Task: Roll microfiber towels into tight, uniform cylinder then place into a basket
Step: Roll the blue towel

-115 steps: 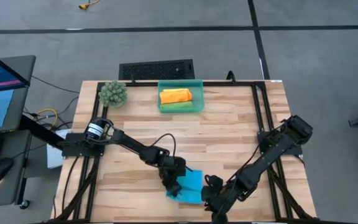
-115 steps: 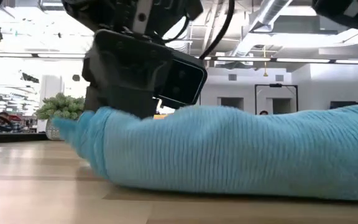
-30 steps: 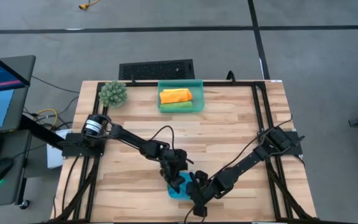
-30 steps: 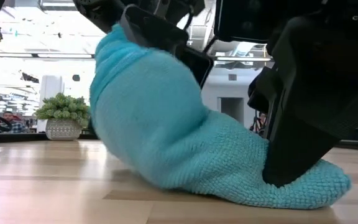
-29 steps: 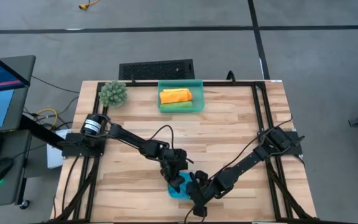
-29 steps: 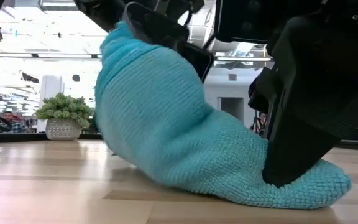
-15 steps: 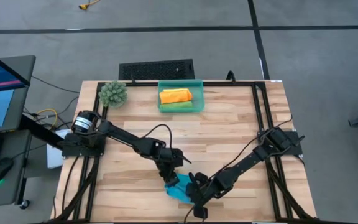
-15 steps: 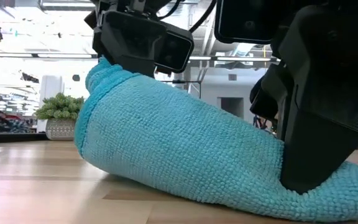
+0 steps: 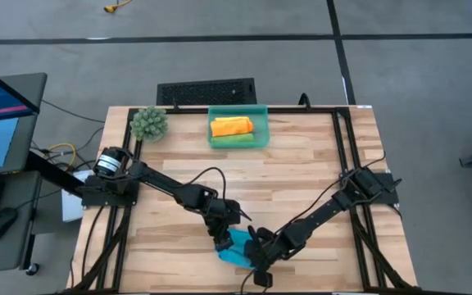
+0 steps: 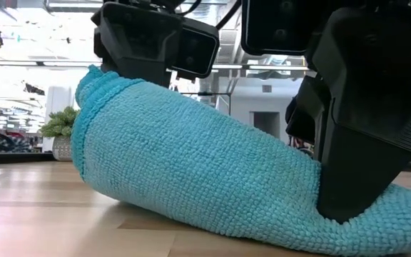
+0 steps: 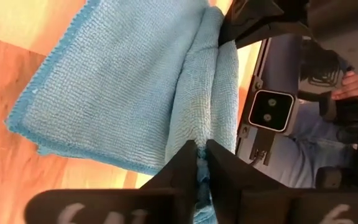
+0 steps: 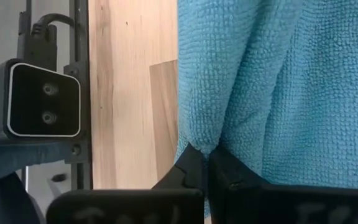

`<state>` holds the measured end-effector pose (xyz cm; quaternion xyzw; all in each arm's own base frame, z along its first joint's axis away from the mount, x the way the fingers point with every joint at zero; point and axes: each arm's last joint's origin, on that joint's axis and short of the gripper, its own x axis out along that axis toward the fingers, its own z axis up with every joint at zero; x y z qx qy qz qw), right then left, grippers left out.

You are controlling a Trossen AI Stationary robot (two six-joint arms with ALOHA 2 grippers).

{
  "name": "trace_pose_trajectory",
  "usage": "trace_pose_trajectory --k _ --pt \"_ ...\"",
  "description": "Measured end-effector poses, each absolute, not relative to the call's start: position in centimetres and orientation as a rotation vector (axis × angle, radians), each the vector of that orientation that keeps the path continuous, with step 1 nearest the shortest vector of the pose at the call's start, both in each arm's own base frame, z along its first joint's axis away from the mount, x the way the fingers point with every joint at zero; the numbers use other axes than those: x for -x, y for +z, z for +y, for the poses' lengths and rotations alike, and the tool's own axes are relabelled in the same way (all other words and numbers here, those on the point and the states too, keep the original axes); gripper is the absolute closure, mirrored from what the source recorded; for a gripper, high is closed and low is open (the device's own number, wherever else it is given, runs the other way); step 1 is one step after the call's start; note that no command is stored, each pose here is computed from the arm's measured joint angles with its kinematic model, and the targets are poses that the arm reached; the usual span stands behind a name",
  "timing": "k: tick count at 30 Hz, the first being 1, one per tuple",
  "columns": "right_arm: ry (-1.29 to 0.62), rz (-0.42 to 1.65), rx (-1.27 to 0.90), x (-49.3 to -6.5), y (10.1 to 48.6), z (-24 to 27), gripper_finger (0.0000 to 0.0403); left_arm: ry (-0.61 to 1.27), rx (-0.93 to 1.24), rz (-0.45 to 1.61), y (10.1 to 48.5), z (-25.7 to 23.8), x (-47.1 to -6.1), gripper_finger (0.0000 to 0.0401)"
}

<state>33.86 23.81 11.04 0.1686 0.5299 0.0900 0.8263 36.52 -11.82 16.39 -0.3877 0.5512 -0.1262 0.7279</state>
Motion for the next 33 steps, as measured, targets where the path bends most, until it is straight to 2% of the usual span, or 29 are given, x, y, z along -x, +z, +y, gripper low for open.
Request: trace_pose_trajectory --k 8,13,20,24,29,33 --pt "0.182 1.13 -0.378 -33.9 11.0 23.7 0.0392 -0.256 0.87 1.223 16.3 -11.9 -36.5 0.0283" --pt "0.192 1.151 -0.428 -34.1 11.1 23.5 0.0393 -0.325 0.846 1.27 16.2 -11.9 -36.1 0.0248" --pt "0.258 1.174 -0.519 -34.6 11.2 23.3 0.0394 -0.325 0.737 1.199 17.6 -10.6 -35.9 0.0248" --pt "0.271 1.184 -0.554 -35.0 11.2 22.9 0.0393 -0.399 0.663 1.112 19.6 -10.8 -35.5 0.0255" --pt "0.275 1.196 -0.582 -35.3 11.3 22.4 0.039 -0.46 0.398 0.995 21.7 -14.2 -33.7 0.0265" --pt "0.271 1.196 -0.596 -35.6 11.3 21.9 0.0395 -0.47 0.135 0.904 21.3 -18.0 -32.4 0.0272"
